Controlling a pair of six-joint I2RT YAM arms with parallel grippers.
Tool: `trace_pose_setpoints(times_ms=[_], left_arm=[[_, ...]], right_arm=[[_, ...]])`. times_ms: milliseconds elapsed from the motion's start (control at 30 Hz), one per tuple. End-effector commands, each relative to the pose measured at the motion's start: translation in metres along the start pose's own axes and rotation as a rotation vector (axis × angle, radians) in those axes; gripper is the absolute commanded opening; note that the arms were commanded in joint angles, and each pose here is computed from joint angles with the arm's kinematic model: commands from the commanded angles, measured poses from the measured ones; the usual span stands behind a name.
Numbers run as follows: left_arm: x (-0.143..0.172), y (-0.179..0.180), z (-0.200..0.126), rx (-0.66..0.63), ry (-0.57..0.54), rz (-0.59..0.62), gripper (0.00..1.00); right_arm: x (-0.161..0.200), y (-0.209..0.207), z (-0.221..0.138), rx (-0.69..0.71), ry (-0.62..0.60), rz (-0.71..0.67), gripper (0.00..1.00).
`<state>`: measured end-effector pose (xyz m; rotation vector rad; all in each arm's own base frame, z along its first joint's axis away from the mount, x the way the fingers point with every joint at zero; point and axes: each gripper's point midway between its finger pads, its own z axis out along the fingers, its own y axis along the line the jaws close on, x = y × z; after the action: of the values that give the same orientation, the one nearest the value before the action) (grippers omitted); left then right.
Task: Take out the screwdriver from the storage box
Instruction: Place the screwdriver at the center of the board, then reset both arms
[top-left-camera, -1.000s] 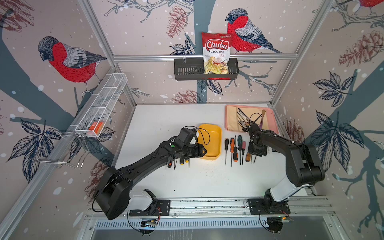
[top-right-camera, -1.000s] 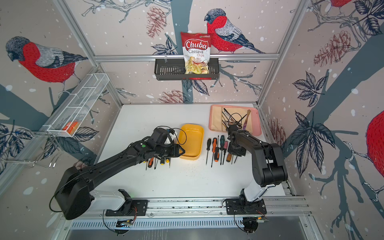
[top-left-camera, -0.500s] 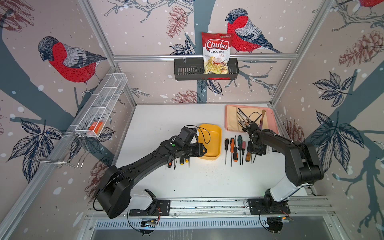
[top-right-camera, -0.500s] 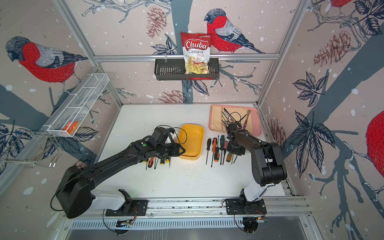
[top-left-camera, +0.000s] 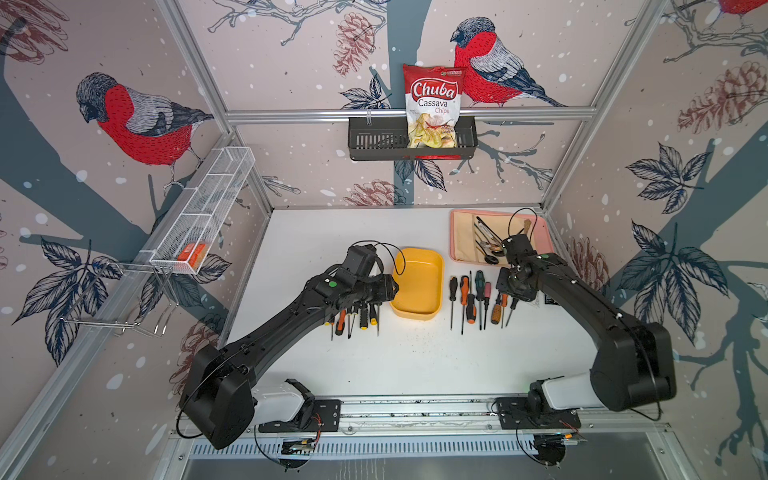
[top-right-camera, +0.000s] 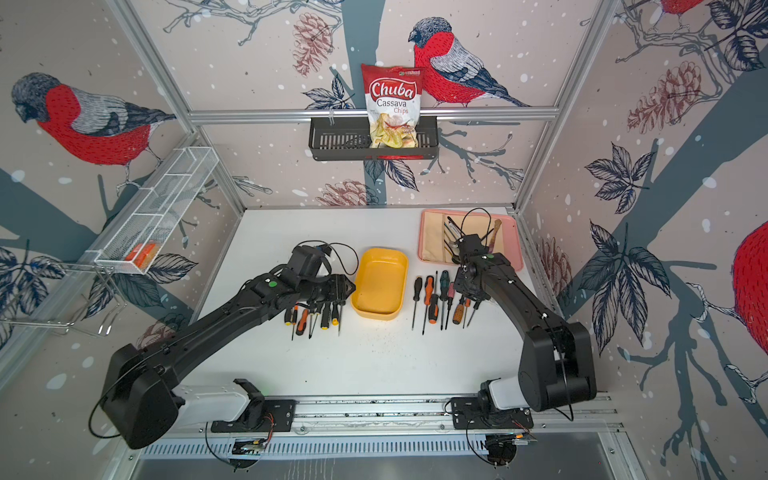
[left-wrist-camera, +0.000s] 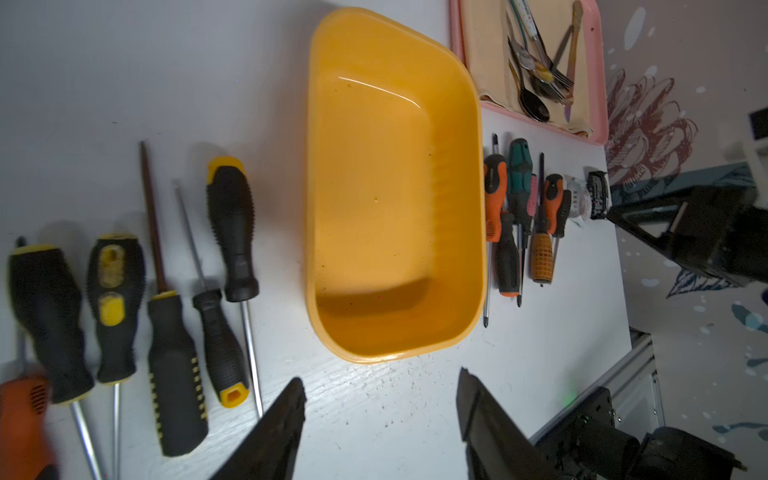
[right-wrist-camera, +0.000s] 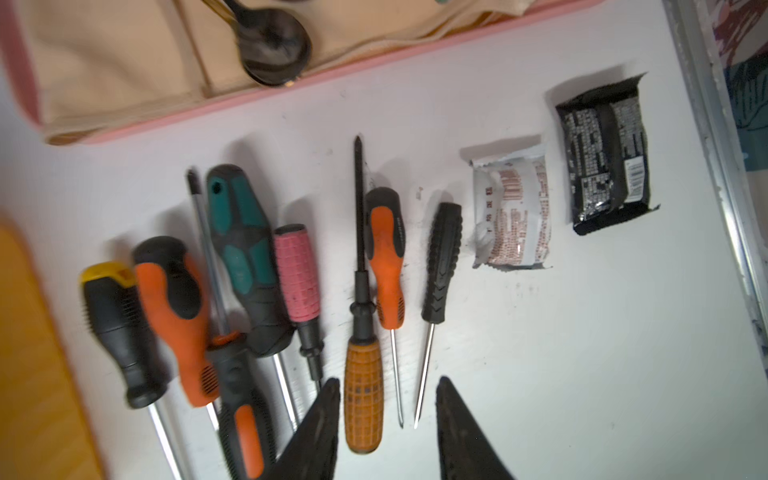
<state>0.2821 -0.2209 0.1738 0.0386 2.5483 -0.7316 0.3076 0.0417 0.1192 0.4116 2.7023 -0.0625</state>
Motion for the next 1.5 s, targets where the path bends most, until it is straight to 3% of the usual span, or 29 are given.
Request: trace_pose_setpoints(times_ms=[0,233,367,433,533,567,600,700,833,967,1200,1400,1467], left_arm=[[-0.023,0.018,-0.019,-0.088,-0.088,0.029,0.66],[-0.071,0.073,-0.056,-0.301,-0.285,0.04,0.76],[-0.099,0.099,-0.082,-0.385,-0.425,0.049,0.84],[-0.112,0.115,-0.094,-0.45,-0.49,0.046,0.96],[-0.122,0.139,-0.105,-0.563,-0.578,0.071,0.96],[-0.124,0.146,-0.108,-0.593,-0.608,0.084,0.96],[-0.125,0.155,-0.112,-0.63,-0.652,0.095,0.96],[-0.122,0.18,-0.122,-0.705,-0.769,0.132,0.96],[-0.106,0.209,-0.125,-0.765,-0.888,0.186,0.96],[-0.096,0.23,-0.105,-0.739,-0.9,0.14,0.96],[-0.088,0.229,-0.073,-0.668,-0.98,0.219,0.96],[-0.082,0.228,-0.064,-0.694,-1.013,0.294,0.96],[-0.081,0.224,-0.064,-0.664,-1.051,0.321,0.96]], right_arm=[[-0.013,0.016,-0.022,-0.119,-0.068,0.021,0.46],[-0.045,0.028,-0.068,-0.301,-0.294,0.043,0.6],[-0.064,0.012,-0.083,-0.29,-0.44,0.096,0.67],[-0.071,-0.003,-0.084,-0.256,-0.494,0.133,0.77],[-0.081,-0.027,-0.086,-0.198,-0.56,0.2,0.8],[-0.084,-0.035,-0.087,-0.173,-0.587,0.226,0.84],[-0.087,-0.048,-0.087,-0.125,-0.624,0.267,0.99],[-0.086,-0.092,-0.089,0.064,-0.748,0.399,1.0],[-0.072,-0.119,-0.088,0.157,-0.944,0.421,1.0],[-0.051,-0.119,-0.063,0.123,-1.041,0.372,1.0],[-0.027,-0.112,-0.022,0.094,-1.072,0.318,1.0],[-0.045,-0.086,-0.029,-0.013,-1.164,0.213,1.0],[-0.056,-0.07,-0.022,-0.03,-1.149,0.122,1.0]])
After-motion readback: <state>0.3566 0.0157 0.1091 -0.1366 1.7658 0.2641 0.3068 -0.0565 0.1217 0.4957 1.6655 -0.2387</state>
